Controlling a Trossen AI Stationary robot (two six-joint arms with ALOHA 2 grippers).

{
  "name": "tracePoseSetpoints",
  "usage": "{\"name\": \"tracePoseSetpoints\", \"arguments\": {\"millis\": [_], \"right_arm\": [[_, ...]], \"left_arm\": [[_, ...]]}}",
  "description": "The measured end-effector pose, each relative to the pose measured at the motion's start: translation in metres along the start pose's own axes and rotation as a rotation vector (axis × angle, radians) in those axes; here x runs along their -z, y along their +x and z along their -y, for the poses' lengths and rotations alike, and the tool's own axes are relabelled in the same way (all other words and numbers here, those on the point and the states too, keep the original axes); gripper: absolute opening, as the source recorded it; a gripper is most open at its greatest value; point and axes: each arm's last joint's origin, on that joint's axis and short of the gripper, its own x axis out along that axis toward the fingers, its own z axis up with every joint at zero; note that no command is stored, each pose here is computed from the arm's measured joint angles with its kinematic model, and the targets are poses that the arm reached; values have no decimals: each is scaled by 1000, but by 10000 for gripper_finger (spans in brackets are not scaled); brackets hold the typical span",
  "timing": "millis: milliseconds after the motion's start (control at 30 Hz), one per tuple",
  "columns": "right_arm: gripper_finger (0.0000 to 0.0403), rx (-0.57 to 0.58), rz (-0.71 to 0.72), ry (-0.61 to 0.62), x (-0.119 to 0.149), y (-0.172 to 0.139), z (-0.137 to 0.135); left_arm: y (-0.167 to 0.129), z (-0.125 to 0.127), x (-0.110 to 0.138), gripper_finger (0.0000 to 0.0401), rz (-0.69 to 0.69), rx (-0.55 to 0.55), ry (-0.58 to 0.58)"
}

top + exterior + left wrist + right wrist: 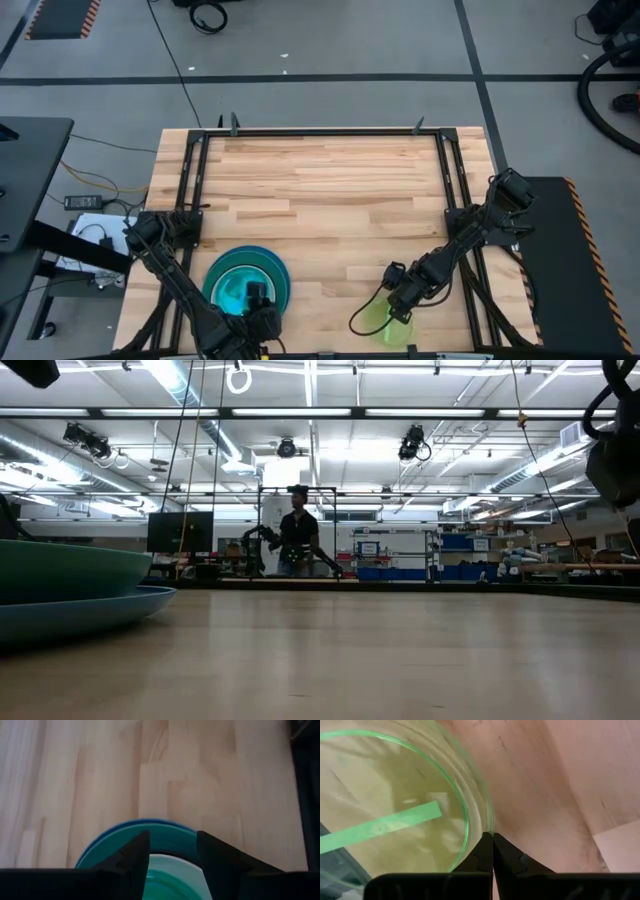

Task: Stack plastic plates
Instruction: Stack the transparent yellow plate on the transparent blue plate

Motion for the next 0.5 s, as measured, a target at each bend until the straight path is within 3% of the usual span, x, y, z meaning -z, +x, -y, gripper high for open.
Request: {"name": "tracePoseSetpoints", "arguments": {"millis": [233,500], "right_arm": [[5,-23,15,8,-7,-14,4],[4,-41,116,12,-19,-35,10]], "left_arm": [[7,1,-17,169,85,60,110],[24,-11,-37,169,90,107,114]]}}
